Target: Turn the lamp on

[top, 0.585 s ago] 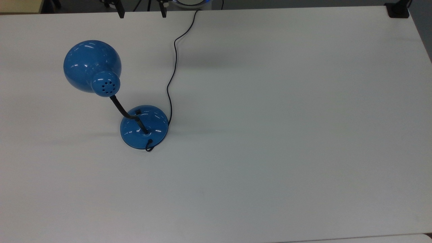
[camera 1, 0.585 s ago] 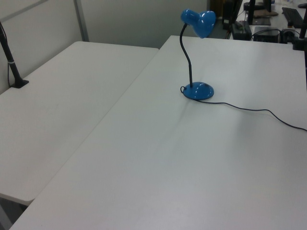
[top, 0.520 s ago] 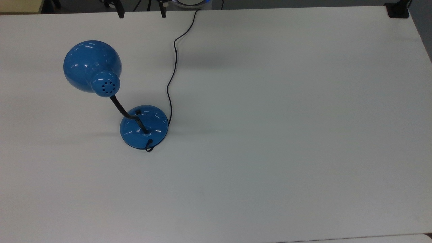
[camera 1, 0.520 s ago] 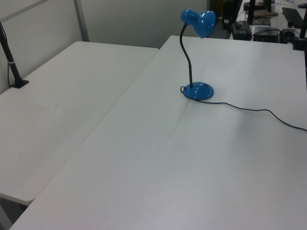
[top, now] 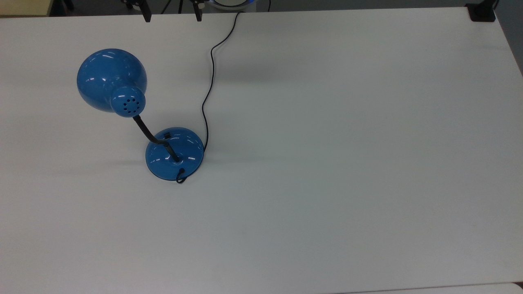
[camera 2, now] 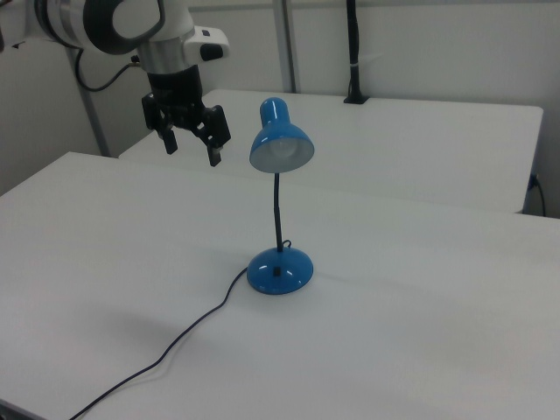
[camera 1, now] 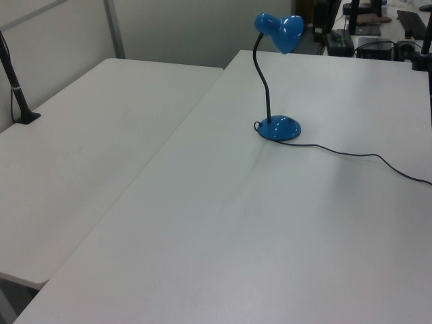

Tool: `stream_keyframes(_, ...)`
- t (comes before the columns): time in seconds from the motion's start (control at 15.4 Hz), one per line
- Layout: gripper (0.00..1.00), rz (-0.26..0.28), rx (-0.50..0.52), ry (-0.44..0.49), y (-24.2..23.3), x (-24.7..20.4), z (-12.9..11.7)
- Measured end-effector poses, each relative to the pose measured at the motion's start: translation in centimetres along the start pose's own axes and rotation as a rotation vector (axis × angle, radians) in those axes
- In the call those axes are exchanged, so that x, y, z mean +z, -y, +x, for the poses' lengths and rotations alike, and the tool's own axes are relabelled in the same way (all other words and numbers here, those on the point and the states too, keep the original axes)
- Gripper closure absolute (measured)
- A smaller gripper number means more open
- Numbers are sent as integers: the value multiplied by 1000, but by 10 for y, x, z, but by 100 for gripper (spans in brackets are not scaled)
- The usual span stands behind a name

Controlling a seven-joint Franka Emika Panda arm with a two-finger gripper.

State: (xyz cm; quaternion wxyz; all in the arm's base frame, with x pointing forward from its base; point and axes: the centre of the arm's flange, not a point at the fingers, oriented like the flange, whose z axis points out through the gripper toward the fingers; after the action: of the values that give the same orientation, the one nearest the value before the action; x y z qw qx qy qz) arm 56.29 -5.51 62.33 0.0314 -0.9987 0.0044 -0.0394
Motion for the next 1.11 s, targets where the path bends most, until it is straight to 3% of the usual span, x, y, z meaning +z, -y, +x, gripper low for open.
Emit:
stream_keyframes(0.46, 0, 0, -5, 1, 0, 0, 0)
stream_keyframes(0.85, 0, 14, -305, 84, -16, 6, -11)
stream_keyframes(1.11, 1, -22, -367, 187, -28, 40, -20)
